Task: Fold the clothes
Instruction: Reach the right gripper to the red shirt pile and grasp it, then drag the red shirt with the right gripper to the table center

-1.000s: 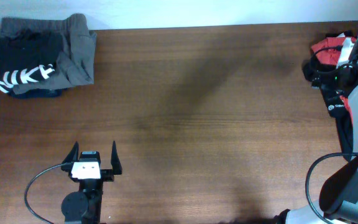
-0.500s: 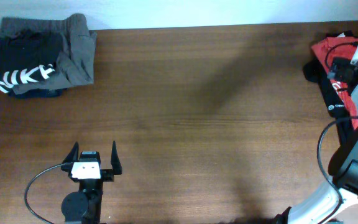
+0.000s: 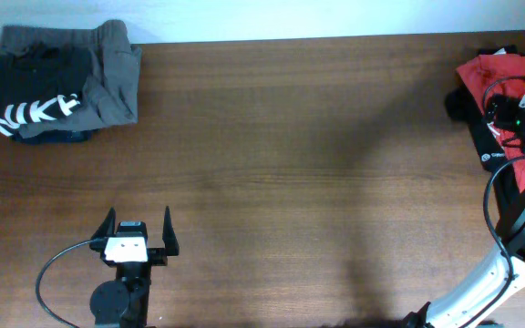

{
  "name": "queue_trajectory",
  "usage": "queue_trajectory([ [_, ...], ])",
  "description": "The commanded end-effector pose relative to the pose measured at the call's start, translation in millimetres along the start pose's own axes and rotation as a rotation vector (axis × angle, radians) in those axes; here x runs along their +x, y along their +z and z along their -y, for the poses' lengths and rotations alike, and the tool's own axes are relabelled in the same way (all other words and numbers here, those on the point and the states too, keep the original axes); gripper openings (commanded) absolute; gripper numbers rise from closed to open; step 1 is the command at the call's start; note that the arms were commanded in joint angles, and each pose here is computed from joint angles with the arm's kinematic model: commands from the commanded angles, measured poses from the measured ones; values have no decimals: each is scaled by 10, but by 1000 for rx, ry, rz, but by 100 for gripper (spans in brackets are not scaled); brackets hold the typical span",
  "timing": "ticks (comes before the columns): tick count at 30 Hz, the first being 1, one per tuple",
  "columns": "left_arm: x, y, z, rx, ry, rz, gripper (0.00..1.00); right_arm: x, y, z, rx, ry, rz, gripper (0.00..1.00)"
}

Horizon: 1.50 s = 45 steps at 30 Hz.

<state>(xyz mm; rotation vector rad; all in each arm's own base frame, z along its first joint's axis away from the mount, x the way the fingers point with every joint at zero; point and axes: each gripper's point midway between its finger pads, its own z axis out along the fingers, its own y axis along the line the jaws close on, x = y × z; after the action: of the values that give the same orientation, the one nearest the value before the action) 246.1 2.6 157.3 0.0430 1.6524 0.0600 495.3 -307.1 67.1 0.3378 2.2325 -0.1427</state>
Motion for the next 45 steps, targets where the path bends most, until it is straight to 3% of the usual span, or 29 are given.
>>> queue_trajectory([
  [1, 13, 0, 6, 6, 15, 1, 99, 40, 88, -28, -33, 11, 4, 97],
  [12, 13, 0, 6, 6, 15, 1, 99, 163, 317, -103, -93, 87, 31, 96],
  [18, 13, 0, 6, 6, 15, 1, 99, 99, 328, -87, -89, 111, 61, 87],
  [27, 13, 0, 6, 6, 15, 1, 99, 108, 329, -87, -89, 127, 56, 58],
  [30, 13, 0, 6, 6, 15, 1, 99, 120, 329, -89, -90, 129, 51, 38],
  [33, 13, 0, 6, 6, 15, 1, 99, 136, 328, -96, -92, 144, 43, 11],
  [34, 13, 0, 6, 6, 15, 1, 99, 143, 328, -96, -92, 160, 40, 7],
  [39, 13, 0, 6, 6, 15, 1, 99, 59, 216, -214, -155, 164, 38, 4],
  [45, 13, 0, 6, 6, 15, 1, 99, -444, -290, -650, -297, 123, 91, 4],
])
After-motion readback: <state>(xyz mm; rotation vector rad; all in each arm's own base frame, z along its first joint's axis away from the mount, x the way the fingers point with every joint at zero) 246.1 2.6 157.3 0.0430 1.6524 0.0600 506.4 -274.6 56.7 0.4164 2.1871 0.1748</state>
